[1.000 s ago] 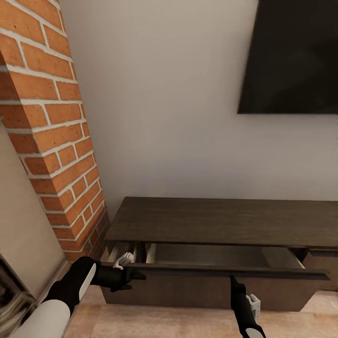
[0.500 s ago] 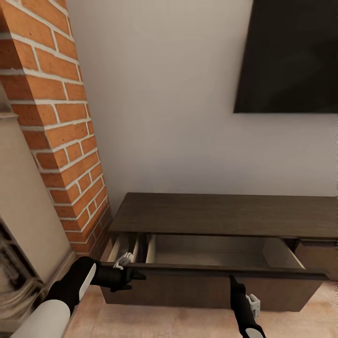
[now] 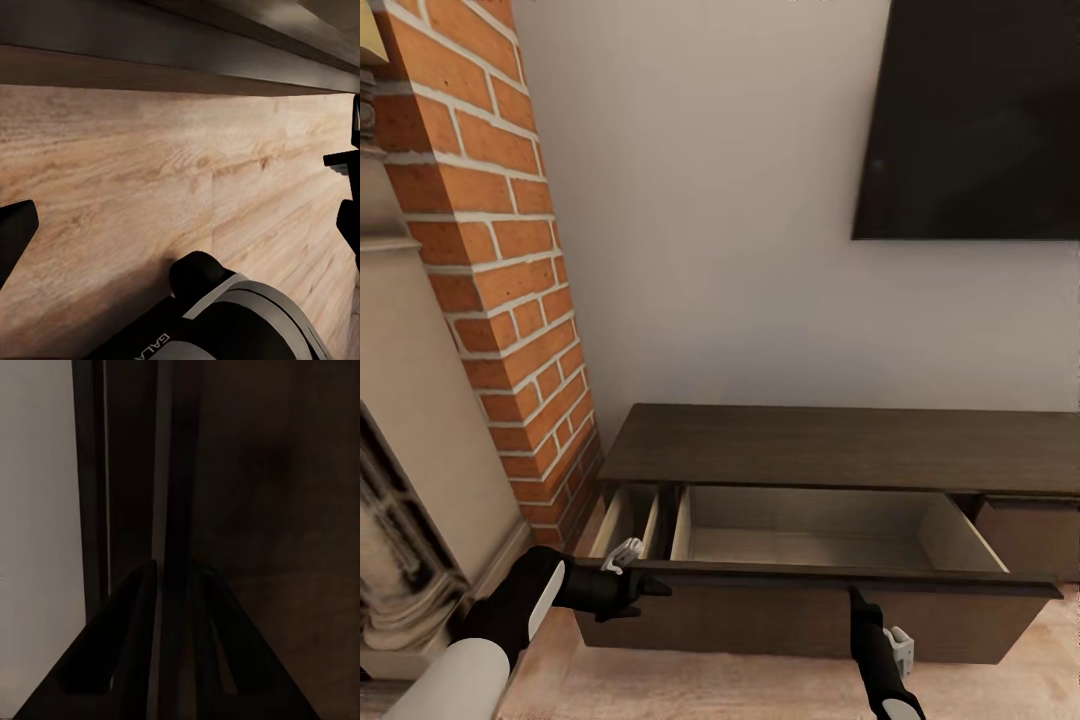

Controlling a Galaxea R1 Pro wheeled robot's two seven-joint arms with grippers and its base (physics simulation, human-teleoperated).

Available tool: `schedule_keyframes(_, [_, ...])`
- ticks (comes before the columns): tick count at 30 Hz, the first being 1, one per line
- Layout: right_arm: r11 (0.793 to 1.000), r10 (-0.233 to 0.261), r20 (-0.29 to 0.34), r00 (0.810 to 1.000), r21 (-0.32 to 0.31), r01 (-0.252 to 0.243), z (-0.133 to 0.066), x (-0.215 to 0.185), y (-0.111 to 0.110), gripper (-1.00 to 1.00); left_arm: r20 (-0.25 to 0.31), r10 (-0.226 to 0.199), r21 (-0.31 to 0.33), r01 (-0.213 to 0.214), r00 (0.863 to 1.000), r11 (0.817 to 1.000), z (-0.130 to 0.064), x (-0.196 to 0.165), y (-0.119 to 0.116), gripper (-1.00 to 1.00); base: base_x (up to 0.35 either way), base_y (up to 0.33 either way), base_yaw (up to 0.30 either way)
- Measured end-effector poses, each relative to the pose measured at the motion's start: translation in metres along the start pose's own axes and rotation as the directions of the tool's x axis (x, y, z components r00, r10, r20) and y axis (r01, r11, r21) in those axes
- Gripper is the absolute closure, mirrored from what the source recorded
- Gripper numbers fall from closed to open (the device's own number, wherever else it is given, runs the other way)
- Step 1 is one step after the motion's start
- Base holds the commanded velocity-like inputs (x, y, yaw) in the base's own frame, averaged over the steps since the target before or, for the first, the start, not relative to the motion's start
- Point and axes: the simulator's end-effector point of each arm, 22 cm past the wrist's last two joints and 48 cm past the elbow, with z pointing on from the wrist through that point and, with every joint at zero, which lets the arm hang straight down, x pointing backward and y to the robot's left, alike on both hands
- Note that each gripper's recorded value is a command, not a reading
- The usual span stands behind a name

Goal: Place each of the two pumpkins and all three candles from the living room inside a cabinet in the living room (use any cabinet), then make sure every cabinet is closed, and position the cauldron so it is next to a table in the living room.

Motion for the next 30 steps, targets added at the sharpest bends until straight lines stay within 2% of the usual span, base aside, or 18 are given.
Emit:
schedule_keyframes(20, [1.000, -0.004, -0.004, 1.000, 0.000, 0.004, 0.000, 0.001, 0.000, 1.00, 0.001, 0.001, 0.000, -0.001, 1.000, 1.000, 0.000, 0.000, 0.000, -1.00, -0.156, 0.000, 0.000])
schedule_keyframes(30, [0.999, 0.002, -0.002, 1.000, 0.042, -0.002, 0.015, 0.002, 0.005, 1.00, 0.001, 0.001, 0.000, -0.001, 1.000, 1.000, 0.000, 0.000, 0.000, -1.00, -0.085, 0.000, 0.000])
